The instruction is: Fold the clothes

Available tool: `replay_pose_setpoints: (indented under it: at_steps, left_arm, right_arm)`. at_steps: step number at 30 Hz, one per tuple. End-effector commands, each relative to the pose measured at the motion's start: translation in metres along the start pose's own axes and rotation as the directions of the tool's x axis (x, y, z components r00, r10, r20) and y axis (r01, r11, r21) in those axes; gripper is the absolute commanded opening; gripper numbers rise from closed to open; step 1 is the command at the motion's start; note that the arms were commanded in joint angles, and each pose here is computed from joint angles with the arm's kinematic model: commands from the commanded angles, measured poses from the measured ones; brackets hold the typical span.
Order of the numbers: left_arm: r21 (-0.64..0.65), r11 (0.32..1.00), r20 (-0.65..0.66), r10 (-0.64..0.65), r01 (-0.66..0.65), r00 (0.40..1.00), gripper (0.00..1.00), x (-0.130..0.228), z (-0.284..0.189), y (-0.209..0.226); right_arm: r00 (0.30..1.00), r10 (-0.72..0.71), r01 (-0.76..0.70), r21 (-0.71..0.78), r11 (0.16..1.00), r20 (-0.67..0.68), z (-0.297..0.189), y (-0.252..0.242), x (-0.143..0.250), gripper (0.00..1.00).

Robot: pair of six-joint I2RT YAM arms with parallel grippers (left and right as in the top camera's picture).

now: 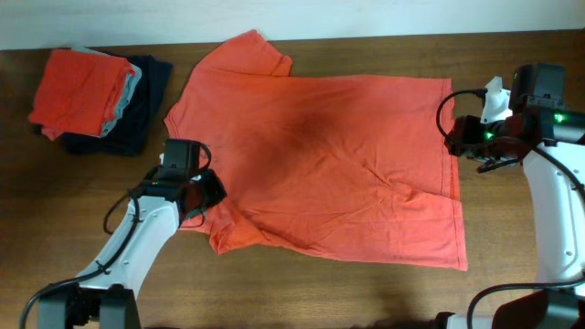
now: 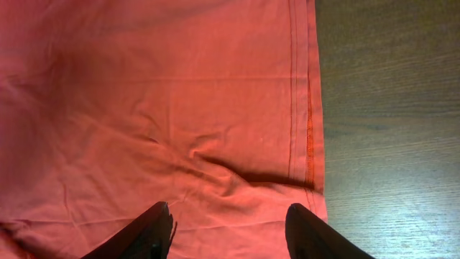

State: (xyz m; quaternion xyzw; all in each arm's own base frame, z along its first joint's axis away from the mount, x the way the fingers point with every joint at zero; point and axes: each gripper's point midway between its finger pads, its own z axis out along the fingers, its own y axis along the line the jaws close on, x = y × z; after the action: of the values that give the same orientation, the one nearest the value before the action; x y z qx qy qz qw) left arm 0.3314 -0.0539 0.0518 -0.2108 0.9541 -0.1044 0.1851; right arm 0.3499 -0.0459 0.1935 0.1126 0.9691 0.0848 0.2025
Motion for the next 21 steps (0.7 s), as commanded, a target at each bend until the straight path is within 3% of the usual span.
replay_pose_setpoints:
  at_steps: [1,3,6,11,16,19,20,21]
  left_arm:
    - [0.024,0.992,0.065,0.124,-0.126,0.990,0.38,-0.017,-0.003,-0.011]
    - [0.035,0.984,0.100,0.170,-0.174,0.980,0.53,-0.027,-0.006,-0.018]
    - [0.031,0.981,0.093,0.188,-0.191,0.978,0.64,-0.033,-0.017,-0.023]
    - [-0.053,0.982,-0.111,0.172,-0.179,0.979,0.68,-0.003,-0.049,-0.006]
    - [-0.086,0.971,-0.313,0.186,-0.223,0.931,0.72,0.038,-0.070,0.011]
    - [-0.090,0.972,-0.371,0.169,-0.216,0.913,0.87,0.054,-0.070,0.018]
    - [-0.092,0.972,-0.383,0.166,-0.216,0.909,0.96,0.058,-0.068,0.020]
    - [-0.096,0.972,-0.390,0.163,-0.216,0.906,0.97,0.061,-0.066,0.022]
  right_arm:
    - [1.000,-0.010,0.010,-0.012,1.000,0.014,-0.003,0.002,-0.005,0.56]
    - [1.000,-0.010,0.010,-0.012,1.000,0.013,-0.003,0.002,-0.005,0.56]
    - [1.000,-0.009,0.009,-0.012,1.000,0.010,-0.003,0.002,-0.004,0.56]
    - [1.000,-0.008,0.008,-0.012,1.000,0.005,-0.003,0.002,-0.003,0.56]
    - [1.000,-0.009,0.009,-0.011,1.000,0.007,-0.003,0.002,-0.003,0.56]
    - [1.000,-0.009,0.009,-0.011,1.000,0.008,-0.003,0.002,-0.003,0.56]
    - [1.000,-0.009,0.009,-0.011,1.000,0.007,-0.003,0.001,-0.003,0.56]
    - [1.000,-0.009,0.009,-0.011,1.000,0.007,-0.003,0.001,-0.003,0.56]
